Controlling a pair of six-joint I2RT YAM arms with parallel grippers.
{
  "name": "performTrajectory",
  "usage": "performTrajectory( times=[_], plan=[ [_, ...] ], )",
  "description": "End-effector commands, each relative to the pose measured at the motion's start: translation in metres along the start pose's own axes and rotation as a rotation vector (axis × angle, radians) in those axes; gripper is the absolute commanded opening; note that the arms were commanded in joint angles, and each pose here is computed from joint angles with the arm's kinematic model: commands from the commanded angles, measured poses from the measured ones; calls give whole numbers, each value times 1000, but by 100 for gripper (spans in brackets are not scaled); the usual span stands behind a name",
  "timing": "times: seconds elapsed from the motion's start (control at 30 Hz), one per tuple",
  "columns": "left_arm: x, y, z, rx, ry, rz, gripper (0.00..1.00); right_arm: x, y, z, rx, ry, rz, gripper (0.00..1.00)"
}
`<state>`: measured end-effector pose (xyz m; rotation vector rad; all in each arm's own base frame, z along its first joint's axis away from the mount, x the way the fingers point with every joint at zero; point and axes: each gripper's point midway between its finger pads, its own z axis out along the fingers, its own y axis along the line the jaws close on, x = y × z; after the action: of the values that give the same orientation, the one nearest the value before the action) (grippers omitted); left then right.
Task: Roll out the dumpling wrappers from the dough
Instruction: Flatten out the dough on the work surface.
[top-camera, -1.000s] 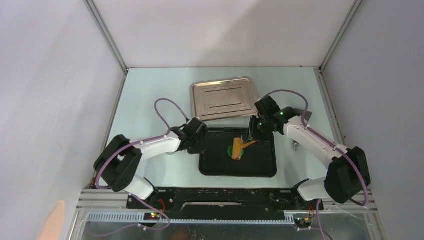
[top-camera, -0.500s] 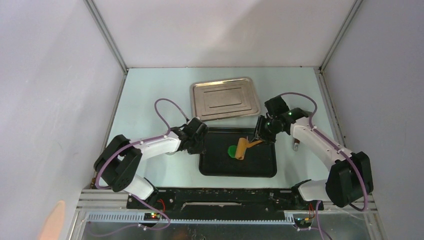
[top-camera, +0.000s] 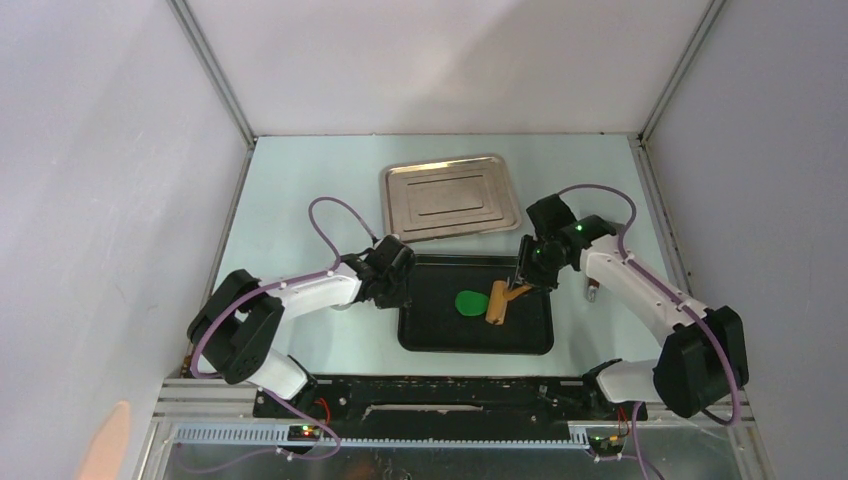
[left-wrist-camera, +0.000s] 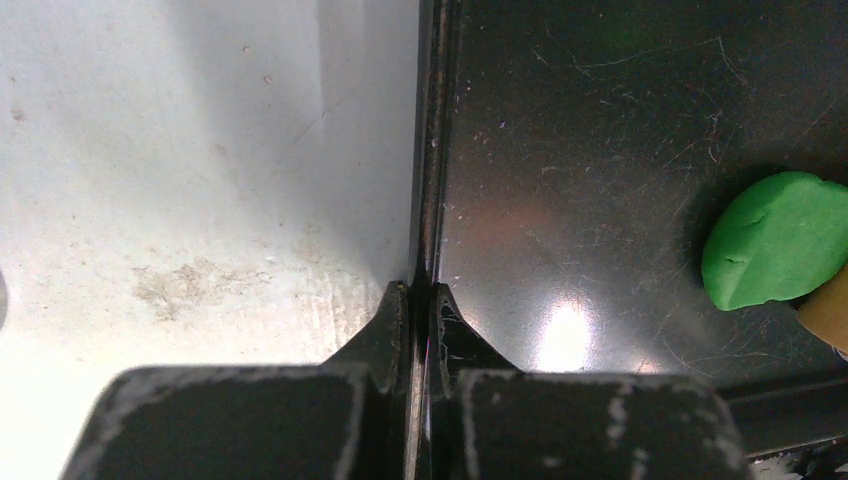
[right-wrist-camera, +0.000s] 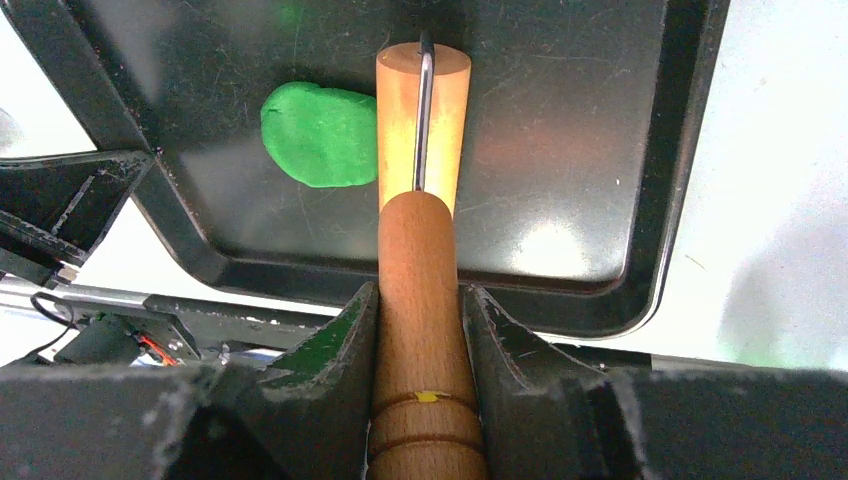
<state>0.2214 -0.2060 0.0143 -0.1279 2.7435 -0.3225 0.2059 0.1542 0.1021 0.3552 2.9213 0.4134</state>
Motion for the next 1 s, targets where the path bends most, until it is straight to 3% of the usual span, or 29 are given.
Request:
performTrajectory(
  times=[0.0, 0.33, 0.73, 0.97],
  plan=[
    [15, 62, 3, -237, 23, 11, 0, 33, -65, 16, 333, 116, -49, 0],
    [14, 59, 2, -226, 24, -14, 0, 3, -56, -47, 272, -29, -10, 0],
    [22, 51, -5, -168, 40, -71, 1, -8, 74, -46, -176, -86, 80, 0],
    [25, 38, -22, -84, 64, -39, 27, -22, 97, -42, -233, -123, 186, 0]
  ],
)
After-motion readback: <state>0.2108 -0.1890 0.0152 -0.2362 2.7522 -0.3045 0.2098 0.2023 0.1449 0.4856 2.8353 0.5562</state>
